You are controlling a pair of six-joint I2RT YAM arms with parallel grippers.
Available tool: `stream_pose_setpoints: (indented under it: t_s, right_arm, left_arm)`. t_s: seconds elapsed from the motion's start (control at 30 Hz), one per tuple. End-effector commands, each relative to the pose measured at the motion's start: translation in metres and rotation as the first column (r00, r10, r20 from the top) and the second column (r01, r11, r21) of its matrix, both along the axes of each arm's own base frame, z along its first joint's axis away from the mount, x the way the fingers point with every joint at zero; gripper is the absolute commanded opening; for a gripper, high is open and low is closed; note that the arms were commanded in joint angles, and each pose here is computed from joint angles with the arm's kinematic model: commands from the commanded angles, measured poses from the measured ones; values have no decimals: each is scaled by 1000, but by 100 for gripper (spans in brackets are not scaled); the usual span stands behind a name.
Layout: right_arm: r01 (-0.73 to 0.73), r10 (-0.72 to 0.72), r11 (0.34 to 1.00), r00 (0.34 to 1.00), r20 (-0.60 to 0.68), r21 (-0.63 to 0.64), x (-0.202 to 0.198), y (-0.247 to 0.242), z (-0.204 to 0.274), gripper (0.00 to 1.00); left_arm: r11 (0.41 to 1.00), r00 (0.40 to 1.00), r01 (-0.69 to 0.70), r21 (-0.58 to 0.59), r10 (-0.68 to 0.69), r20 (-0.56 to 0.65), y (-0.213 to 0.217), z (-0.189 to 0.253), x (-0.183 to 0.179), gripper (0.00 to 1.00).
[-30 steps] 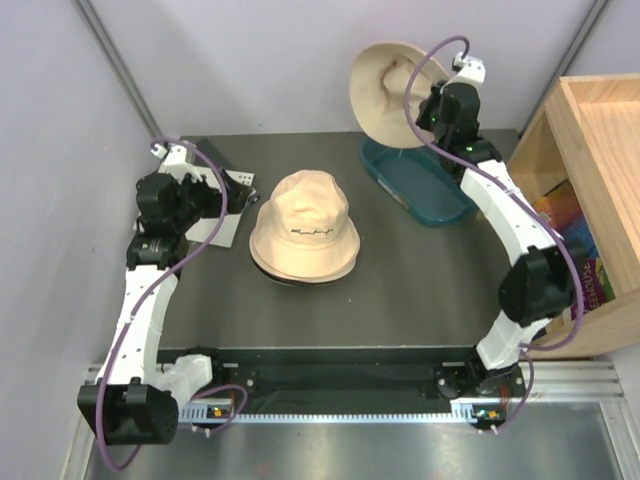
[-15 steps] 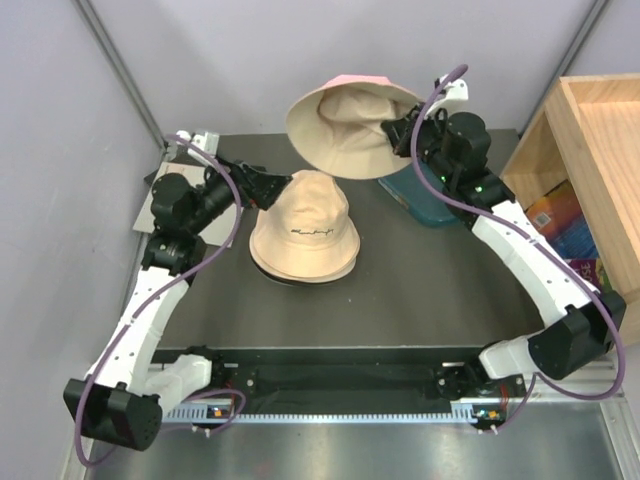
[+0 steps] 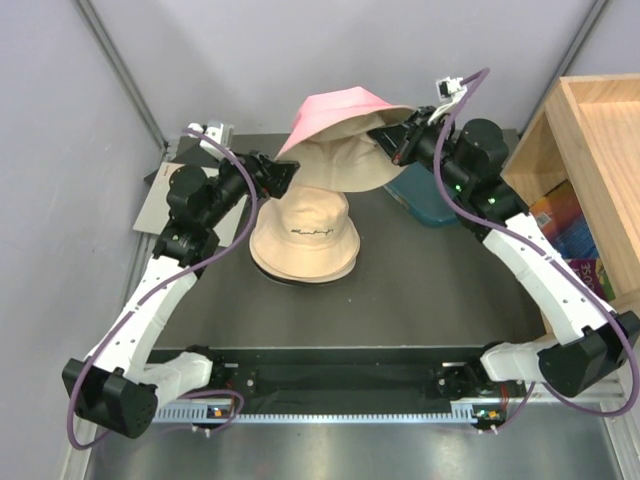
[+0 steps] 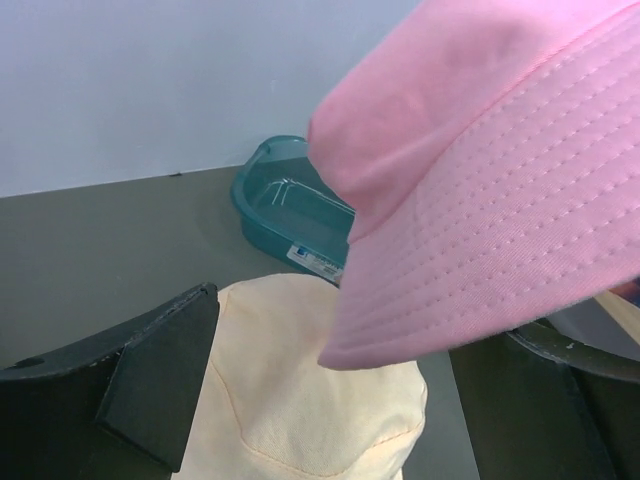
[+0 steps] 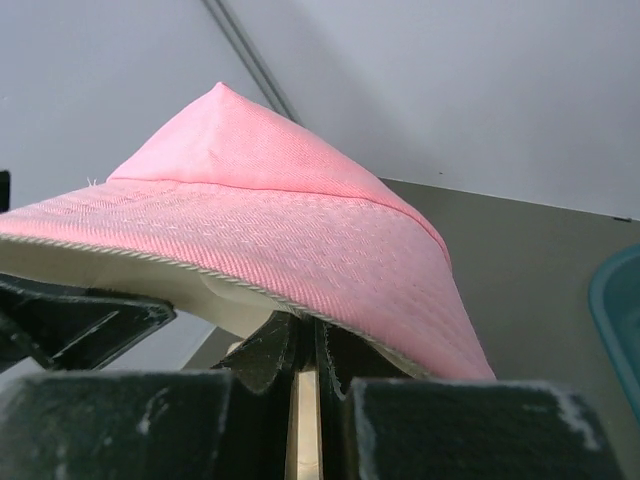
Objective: Stack the hats
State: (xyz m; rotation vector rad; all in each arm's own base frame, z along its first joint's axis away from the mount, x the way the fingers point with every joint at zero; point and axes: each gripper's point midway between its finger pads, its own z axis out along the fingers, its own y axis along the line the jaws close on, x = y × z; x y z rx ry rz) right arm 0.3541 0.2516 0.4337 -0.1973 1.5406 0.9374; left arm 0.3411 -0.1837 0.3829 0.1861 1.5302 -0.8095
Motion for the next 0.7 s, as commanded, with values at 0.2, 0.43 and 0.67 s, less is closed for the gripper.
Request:
stream_pose_setpoints:
  t_s: [0.2, 0.43, 0.67]
  right_arm:
    - [-155, 145, 984, 982, 120, 85, -41, 10, 51, 0]
    - [-167, 158, 982, 982, 100, 88, -32, 18, 46, 2]
    - [-242, 237, 962, 970, 56, 128, -24, 37, 30, 64]
  left_arm:
    - [996, 949, 79, -39, -63, 310, -15, 71, -19, 35]
    - [998, 927, 13, -56, 9, 374, 0, 89, -31, 0]
    - [985, 919, -173, -7, 163, 360, 27, 109, -18, 0]
